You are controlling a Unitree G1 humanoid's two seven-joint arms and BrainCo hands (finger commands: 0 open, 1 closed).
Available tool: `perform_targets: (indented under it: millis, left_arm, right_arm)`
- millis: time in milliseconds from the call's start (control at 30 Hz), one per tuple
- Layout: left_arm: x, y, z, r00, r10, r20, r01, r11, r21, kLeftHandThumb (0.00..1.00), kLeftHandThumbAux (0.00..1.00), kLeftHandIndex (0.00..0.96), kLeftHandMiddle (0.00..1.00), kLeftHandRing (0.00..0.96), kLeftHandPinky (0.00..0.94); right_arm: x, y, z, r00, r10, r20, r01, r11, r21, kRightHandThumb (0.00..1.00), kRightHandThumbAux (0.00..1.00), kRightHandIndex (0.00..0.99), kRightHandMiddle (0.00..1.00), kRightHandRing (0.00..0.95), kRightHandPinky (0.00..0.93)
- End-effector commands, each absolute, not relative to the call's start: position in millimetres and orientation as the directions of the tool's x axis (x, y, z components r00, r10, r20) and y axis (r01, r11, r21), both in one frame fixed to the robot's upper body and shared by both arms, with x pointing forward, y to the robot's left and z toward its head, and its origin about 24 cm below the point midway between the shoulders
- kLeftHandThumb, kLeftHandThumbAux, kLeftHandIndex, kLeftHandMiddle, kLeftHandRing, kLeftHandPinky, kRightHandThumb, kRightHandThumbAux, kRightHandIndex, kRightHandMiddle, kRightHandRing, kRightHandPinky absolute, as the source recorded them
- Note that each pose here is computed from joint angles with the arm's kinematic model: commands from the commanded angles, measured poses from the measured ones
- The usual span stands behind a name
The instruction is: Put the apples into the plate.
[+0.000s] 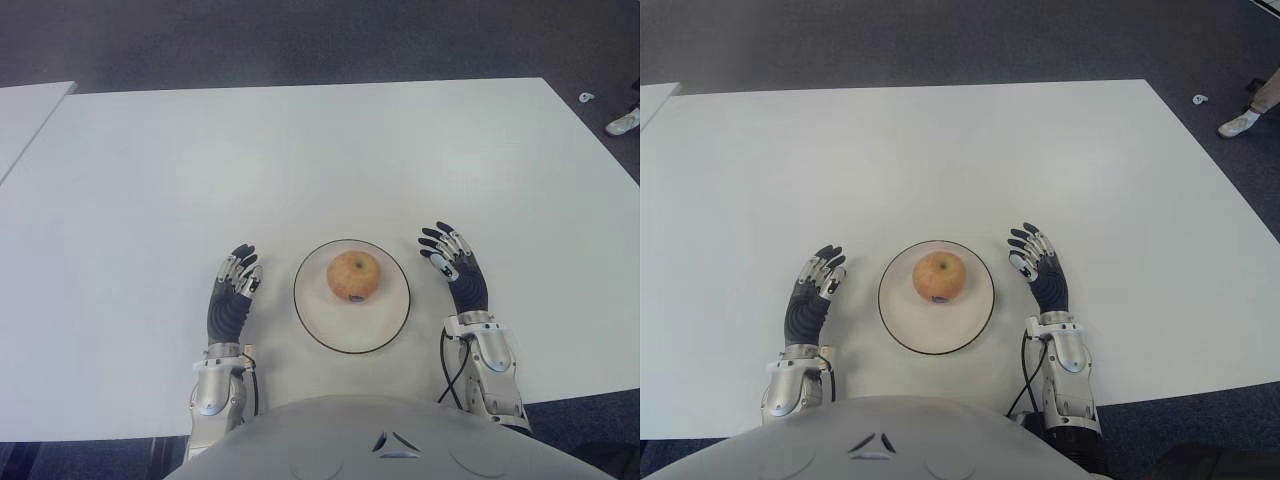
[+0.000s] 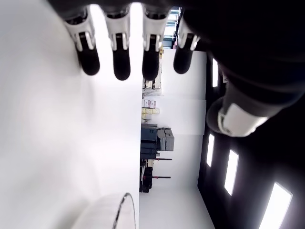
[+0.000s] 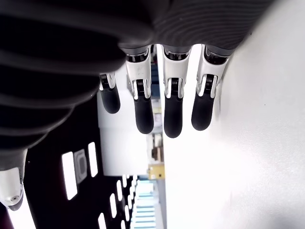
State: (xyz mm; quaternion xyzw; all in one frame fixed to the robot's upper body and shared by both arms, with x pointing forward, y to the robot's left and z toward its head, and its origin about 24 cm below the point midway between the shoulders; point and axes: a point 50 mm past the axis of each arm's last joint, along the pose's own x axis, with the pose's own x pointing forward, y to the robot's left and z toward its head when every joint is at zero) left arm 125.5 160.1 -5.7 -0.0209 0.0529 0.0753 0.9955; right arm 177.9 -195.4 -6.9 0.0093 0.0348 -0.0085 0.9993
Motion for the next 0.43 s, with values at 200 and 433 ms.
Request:
perform_targets:
  millis: [200, 433]
  left_arm:
    - [123.4, 160.0, -6.0, 0.981, 0.155, -0.118, -0.159, 0.987, -0.031, 0.248, 0.547, 0.177, 0.192, 0.187, 0.193]
    - [122.7, 160.2, -5.6, 0.981, 0.155, -0.117, -0.159, 0.987, -0.024, 0.251, 0.548, 0.174, 0.189, 0.183, 0.193]
  right_arm:
    - [167.6, -197.2, -20.3, 0.986, -0.027, -0.166, 0.035, 0.999, 0.042, 0.308, 0.527, 0.136, 0.249, 0.255, 0.268]
    - [167.8, -197.6, -20.2, 0.985, -0.031, -0.171, 0.039, 0.998, 0.043, 0.313, 0.52, 0.14, 0.251, 0.257, 0.277]
